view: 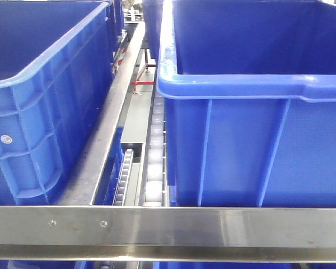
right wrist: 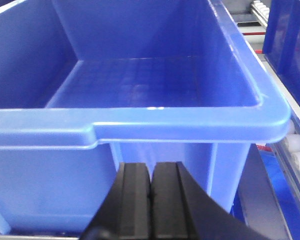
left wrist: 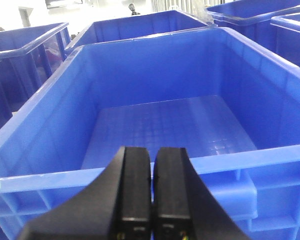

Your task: Pick red cube and place on left shelf

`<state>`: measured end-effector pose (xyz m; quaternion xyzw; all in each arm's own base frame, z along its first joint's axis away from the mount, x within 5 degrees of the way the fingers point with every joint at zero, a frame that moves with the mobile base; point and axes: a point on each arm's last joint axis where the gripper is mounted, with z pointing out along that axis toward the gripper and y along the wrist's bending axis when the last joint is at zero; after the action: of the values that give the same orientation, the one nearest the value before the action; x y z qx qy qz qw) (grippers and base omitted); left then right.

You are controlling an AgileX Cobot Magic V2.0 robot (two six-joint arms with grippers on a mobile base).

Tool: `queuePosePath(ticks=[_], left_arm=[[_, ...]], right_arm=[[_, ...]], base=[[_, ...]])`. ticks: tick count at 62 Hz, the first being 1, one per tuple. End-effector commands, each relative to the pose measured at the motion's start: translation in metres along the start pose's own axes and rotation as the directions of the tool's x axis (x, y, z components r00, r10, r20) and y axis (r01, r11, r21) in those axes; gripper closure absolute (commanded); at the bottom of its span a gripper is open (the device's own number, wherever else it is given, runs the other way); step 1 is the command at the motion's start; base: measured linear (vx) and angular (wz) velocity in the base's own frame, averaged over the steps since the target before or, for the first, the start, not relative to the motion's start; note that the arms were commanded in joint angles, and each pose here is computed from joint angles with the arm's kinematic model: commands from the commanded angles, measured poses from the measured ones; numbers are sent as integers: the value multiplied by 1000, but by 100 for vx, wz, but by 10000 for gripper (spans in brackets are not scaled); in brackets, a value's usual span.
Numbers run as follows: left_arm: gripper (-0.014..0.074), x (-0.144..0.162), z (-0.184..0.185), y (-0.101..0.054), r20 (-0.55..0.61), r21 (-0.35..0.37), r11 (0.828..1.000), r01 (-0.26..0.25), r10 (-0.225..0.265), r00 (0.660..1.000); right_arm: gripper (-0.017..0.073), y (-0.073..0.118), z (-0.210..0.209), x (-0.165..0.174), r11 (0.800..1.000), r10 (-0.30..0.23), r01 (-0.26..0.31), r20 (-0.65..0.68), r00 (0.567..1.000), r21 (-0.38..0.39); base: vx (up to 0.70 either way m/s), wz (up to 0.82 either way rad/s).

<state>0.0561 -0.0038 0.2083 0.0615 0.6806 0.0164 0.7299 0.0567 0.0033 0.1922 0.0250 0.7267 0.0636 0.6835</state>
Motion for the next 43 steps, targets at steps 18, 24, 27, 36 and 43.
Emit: queuePosePath(ticks=[18,24,27,36,43], left_arm=[[488,1,1,0,52,-7,1000,10,-9,999],[488,1,1,0,52,-7,1000,10,-9,999],[488,1,1,0,52,-7,1000,10,-9,999],[488,1,1,0,52,-7,1000,10,-9,999],[488,1,1,0,52,-7,1000,10,-9,999]], right_arm=[[494,2,-4,-18,1000,10,-9,142,990,-12],[494,2,-4,-18,1000,1,1,142,990,-11],[494,2,-4,-18,1000,-14,15,142,990,-9],[494,2,-4,-19,999,-52,53,146,988,-4],[494,2,-4,-19,999,-52,53,146,988,-4]], base=[[0,0],[0,0],[0,0],[0,0],[0,0]])
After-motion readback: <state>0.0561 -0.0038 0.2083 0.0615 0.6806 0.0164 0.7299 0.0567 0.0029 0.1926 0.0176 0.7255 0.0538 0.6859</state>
